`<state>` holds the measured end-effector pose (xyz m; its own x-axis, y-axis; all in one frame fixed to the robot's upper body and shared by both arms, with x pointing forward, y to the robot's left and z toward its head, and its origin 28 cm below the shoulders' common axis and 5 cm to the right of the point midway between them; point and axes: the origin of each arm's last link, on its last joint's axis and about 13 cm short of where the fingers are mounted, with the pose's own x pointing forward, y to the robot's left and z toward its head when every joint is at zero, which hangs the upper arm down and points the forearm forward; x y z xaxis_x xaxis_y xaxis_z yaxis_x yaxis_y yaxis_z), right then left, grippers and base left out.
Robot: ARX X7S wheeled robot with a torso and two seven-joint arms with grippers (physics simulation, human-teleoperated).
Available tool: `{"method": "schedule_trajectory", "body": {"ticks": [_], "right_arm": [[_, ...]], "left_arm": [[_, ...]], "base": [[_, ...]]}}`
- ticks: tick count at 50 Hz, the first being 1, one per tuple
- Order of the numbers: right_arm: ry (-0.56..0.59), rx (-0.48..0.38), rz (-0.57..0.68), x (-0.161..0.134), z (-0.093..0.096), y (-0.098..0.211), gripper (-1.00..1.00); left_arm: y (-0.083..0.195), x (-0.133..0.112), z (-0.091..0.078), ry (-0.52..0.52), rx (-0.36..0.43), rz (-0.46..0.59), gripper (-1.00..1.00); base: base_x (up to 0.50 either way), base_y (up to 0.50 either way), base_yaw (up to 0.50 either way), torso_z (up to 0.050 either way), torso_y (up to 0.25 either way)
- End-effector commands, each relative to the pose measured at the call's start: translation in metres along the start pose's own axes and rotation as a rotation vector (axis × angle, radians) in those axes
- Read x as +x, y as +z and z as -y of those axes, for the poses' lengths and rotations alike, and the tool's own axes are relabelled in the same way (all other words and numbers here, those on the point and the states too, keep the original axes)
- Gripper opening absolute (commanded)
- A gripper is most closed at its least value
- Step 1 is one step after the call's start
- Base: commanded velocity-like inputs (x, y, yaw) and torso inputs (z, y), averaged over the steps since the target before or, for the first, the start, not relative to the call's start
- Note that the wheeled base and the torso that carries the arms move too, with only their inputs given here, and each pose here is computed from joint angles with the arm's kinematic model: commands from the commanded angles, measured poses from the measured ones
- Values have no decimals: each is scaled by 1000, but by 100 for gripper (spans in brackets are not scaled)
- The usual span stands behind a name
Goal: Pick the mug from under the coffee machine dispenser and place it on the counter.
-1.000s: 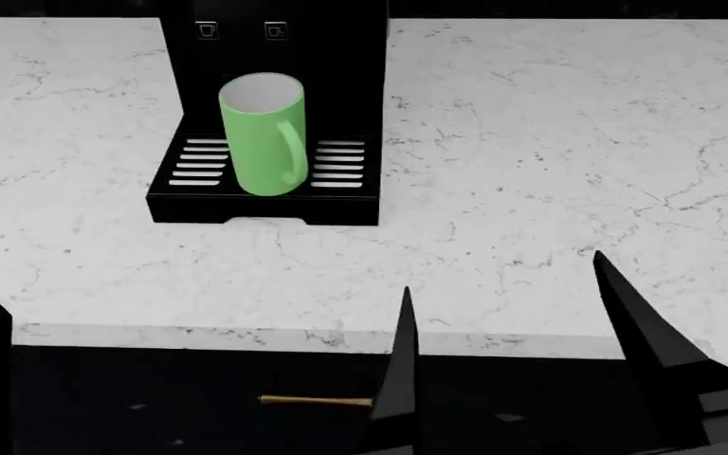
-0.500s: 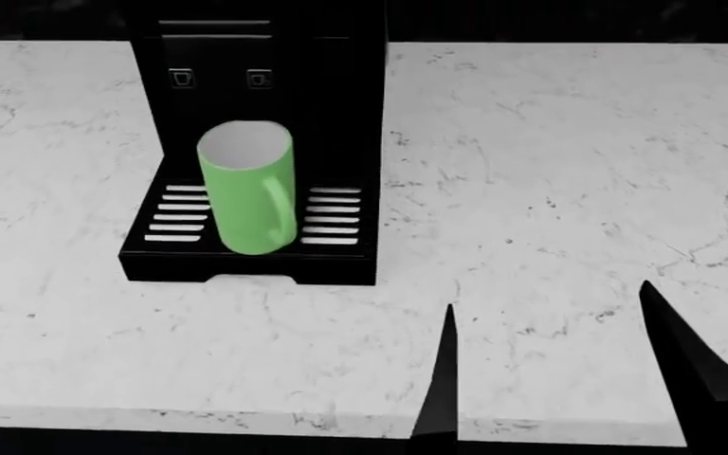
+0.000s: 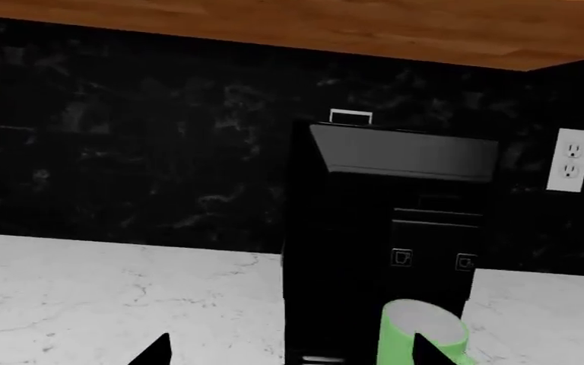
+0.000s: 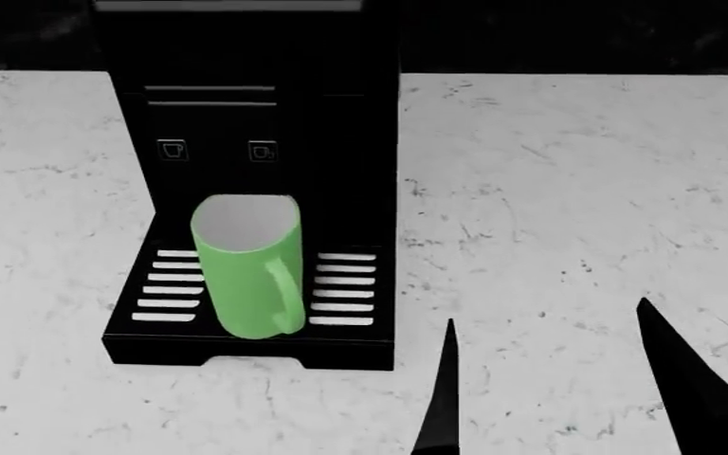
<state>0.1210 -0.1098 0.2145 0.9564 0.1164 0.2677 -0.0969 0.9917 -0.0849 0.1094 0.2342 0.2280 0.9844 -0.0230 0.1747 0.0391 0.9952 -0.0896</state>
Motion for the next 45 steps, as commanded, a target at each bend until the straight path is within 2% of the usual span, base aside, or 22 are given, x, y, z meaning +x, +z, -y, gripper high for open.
{"method": "schedule_trajectory", "body": {"ticks": [1,19,26,33,45], "right_arm": [[2,16,-6,-2,0,-3,100],[39,46,-29,1,-2,-9,100],[124,67,-52,7,-3,-31,100],[205,13,-91,15,-11,-45,100],[323,-5,-114,41,-25,-65,100]], "left_arm": [[-1,-1,-1,3,-2,-6,100],[-3,0,-2,13,2,-8,100],[-2,0,-3,16,0,-5,100],[-3,-1,-2,13,1,-8,100],[-5,0,-3,15,-2,-14,100]], "base": [[262,94,0,0,0],[123,5,0,0,1],[0,0,0,0,0],[0,0,0,0,0],[0,0,0,0,0]]}}
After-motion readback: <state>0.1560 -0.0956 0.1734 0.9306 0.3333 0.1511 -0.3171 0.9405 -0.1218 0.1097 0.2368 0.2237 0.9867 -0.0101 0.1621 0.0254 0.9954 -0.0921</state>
